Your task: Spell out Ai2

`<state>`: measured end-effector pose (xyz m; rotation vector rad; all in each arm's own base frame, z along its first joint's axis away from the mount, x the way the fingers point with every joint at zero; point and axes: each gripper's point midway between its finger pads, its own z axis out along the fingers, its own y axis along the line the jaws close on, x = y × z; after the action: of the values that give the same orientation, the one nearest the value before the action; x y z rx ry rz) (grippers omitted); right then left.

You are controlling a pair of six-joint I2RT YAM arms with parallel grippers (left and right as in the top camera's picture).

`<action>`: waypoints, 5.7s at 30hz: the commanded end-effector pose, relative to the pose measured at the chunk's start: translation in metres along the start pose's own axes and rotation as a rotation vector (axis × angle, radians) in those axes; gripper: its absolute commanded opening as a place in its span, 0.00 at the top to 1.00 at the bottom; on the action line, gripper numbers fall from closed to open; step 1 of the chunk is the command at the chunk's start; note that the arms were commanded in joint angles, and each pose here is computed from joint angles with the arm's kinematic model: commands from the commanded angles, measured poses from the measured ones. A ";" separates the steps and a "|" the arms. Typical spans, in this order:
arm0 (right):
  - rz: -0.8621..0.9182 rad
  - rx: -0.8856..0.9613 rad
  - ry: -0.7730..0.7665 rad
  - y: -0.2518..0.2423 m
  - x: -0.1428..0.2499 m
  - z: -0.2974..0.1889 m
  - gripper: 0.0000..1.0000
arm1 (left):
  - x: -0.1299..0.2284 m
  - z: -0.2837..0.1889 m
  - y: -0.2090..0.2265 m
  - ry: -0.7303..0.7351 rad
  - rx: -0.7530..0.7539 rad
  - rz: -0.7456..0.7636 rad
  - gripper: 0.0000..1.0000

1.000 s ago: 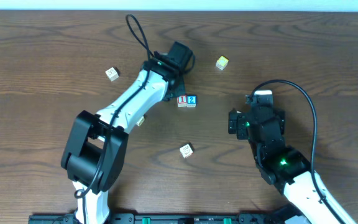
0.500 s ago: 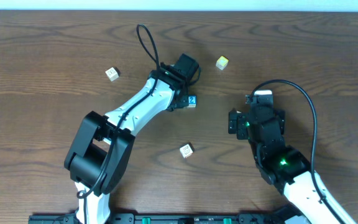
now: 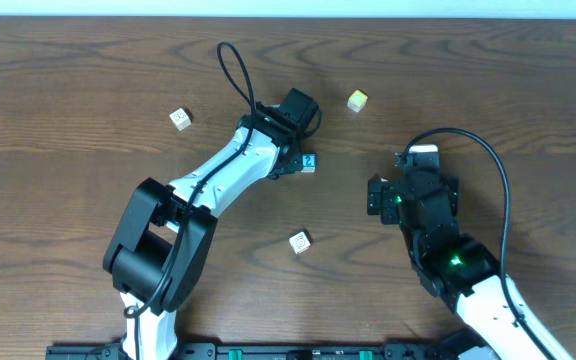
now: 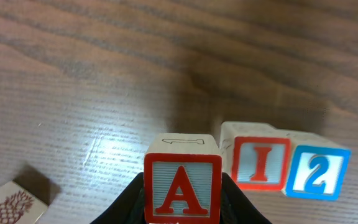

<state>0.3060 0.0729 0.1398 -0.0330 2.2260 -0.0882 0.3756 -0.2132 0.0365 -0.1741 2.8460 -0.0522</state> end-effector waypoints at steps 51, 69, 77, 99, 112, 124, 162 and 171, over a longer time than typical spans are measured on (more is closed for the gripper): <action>0.002 0.018 -0.008 -0.004 -0.003 0.000 0.01 | 0.001 0.013 0.007 0.003 -0.040 0.049 0.67; 0.002 0.018 -0.008 -0.004 -0.003 0.000 0.01 | 0.001 0.013 0.007 0.005 -0.042 0.050 0.64; 0.002 0.019 -0.008 -0.005 -0.003 0.000 0.01 | -0.004 0.013 0.015 -0.004 -0.063 0.063 0.62; 0.002 0.018 -0.008 -0.004 -0.003 0.000 0.01 | 0.020 -0.036 0.015 0.037 -0.050 0.078 0.94; 0.002 0.019 -0.008 -0.005 -0.003 0.000 0.01 | 0.054 -0.010 -0.001 0.051 -0.008 0.032 0.94; 0.002 0.019 -0.008 -0.005 -0.003 0.000 0.01 | 0.051 0.005 0.000 0.022 -0.021 0.025 0.94; 0.002 0.018 -0.008 -0.004 -0.003 0.000 0.01 | 0.032 0.020 0.018 -0.006 -0.063 0.020 0.94; 0.002 0.018 -0.008 -0.004 -0.003 0.000 0.01 | -0.009 -0.080 0.062 -0.198 -0.100 -0.073 0.94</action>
<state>0.3060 0.0729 0.1398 -0.0330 2.2260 -0.0882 0.3382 -0.1676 0.0493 -0.2399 2.8188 0.1288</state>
